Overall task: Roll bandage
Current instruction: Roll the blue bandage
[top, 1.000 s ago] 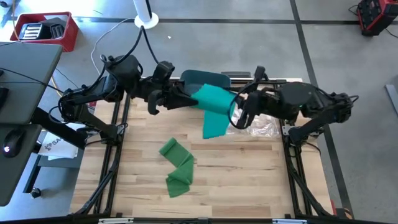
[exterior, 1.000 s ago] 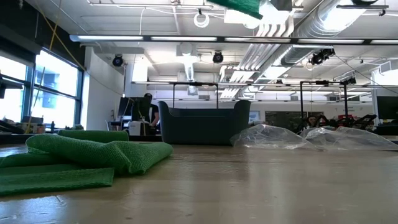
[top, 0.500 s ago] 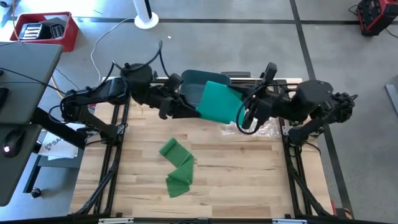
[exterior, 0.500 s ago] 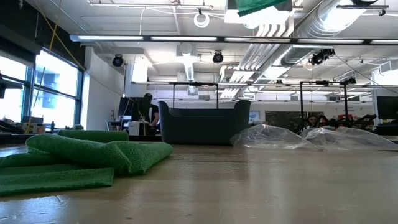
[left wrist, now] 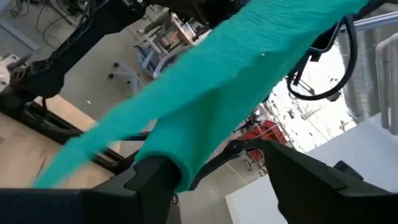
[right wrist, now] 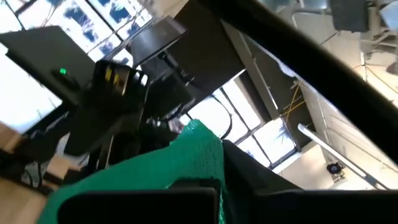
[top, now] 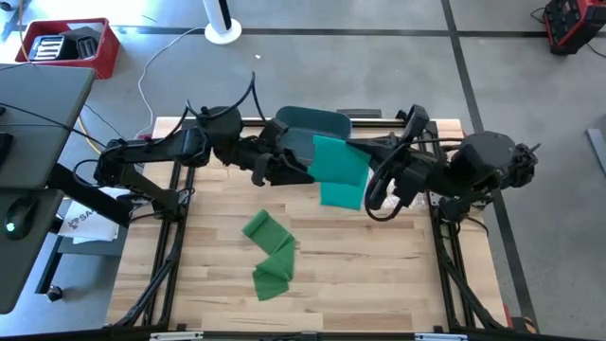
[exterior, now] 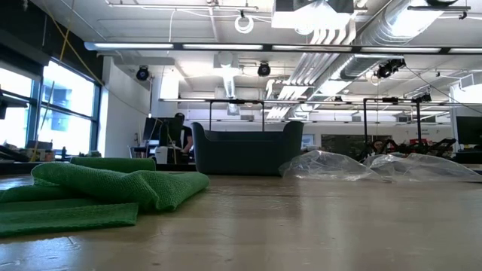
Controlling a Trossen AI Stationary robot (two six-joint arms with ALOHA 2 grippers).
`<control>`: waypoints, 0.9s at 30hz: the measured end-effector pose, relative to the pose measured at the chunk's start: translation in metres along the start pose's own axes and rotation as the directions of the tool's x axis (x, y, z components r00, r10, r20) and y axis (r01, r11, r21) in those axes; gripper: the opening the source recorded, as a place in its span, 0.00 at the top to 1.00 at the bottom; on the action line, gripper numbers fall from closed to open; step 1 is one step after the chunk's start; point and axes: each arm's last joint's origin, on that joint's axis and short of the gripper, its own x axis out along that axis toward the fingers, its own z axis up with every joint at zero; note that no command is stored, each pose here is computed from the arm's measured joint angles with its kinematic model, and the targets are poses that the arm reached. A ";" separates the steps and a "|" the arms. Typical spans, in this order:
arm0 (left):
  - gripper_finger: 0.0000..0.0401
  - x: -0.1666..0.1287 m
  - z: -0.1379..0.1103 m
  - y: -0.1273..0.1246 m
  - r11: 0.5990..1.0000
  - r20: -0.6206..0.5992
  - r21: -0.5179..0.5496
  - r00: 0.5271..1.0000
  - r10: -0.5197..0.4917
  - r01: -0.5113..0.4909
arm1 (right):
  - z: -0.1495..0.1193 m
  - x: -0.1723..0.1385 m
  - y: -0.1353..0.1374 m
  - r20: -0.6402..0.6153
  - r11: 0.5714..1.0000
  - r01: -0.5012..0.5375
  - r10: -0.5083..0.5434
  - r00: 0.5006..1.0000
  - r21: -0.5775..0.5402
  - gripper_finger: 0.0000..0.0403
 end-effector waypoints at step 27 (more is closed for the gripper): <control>0.41 0.007 -0.014 0.003 0.999 -0.066 -0.010 0.997 -0.043 0.043 | -0.033 0.018 0.010 -0.146 0.985 -0.114 0.133 0.980 0.129 1.00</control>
